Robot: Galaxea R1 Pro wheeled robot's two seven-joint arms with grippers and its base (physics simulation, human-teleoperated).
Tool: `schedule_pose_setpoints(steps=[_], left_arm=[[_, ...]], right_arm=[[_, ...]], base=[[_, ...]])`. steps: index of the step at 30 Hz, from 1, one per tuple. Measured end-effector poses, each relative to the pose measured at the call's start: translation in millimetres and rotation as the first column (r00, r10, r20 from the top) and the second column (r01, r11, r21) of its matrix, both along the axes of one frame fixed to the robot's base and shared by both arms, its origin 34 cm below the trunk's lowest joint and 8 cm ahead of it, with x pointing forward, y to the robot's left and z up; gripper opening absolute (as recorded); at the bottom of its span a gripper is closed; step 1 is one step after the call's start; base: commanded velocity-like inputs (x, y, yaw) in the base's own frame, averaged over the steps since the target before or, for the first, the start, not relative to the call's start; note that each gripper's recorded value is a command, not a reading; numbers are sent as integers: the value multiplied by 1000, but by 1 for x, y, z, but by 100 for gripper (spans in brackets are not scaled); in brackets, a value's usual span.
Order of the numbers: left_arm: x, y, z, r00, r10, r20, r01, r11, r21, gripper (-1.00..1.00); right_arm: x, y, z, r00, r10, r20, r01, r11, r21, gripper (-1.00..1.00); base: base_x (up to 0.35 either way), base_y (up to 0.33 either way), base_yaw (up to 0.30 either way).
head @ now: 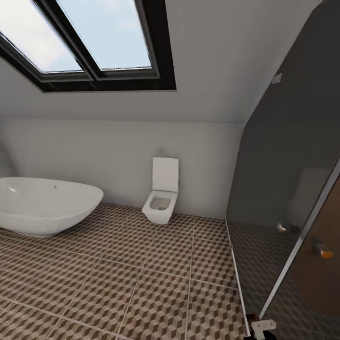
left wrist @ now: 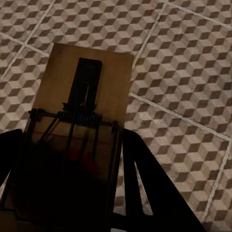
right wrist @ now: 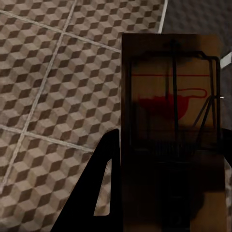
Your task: Take the four mousetraps from the cabinet in the bathroom and place them on the bathroom floor. Make sure all four end up on the same floor surface, and ensure that at least two of them are either under or directly next to the same bathroom sink.
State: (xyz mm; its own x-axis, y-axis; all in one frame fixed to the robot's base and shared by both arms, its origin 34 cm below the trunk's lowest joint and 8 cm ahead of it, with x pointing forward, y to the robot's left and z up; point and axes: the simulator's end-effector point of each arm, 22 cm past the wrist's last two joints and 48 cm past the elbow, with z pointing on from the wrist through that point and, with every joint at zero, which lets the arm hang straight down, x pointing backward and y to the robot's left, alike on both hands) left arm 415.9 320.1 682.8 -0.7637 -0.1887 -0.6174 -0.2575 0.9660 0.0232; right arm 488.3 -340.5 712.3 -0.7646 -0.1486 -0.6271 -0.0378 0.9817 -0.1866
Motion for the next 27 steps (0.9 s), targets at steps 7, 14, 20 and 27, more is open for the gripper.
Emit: schedule_pose_setpoints(steps=[7,14,20,27], left_arm=[[0,0,0,1000,-1,0,1,1000,-1,-100],[0,0,0,1000,-1,2,1,1000,-1,-100],[0,1,0,1000,-1,2,1,1000,0,-100],[0,1,0,1000,-1,2,1,1000,1,-100]], right_arm=[[0,0,0,1000,0,0,0,1000,0,-100],[0,0,0,1000,0,0,0,1000,0,-100],[0,0,0,1000,0,0,0,1000,0,-100],[0,0,0,1000,-1,0,1,1000,0,-100]], base=[[0,0,291],[0,0,291],[0,0,291],[0,0,291]])
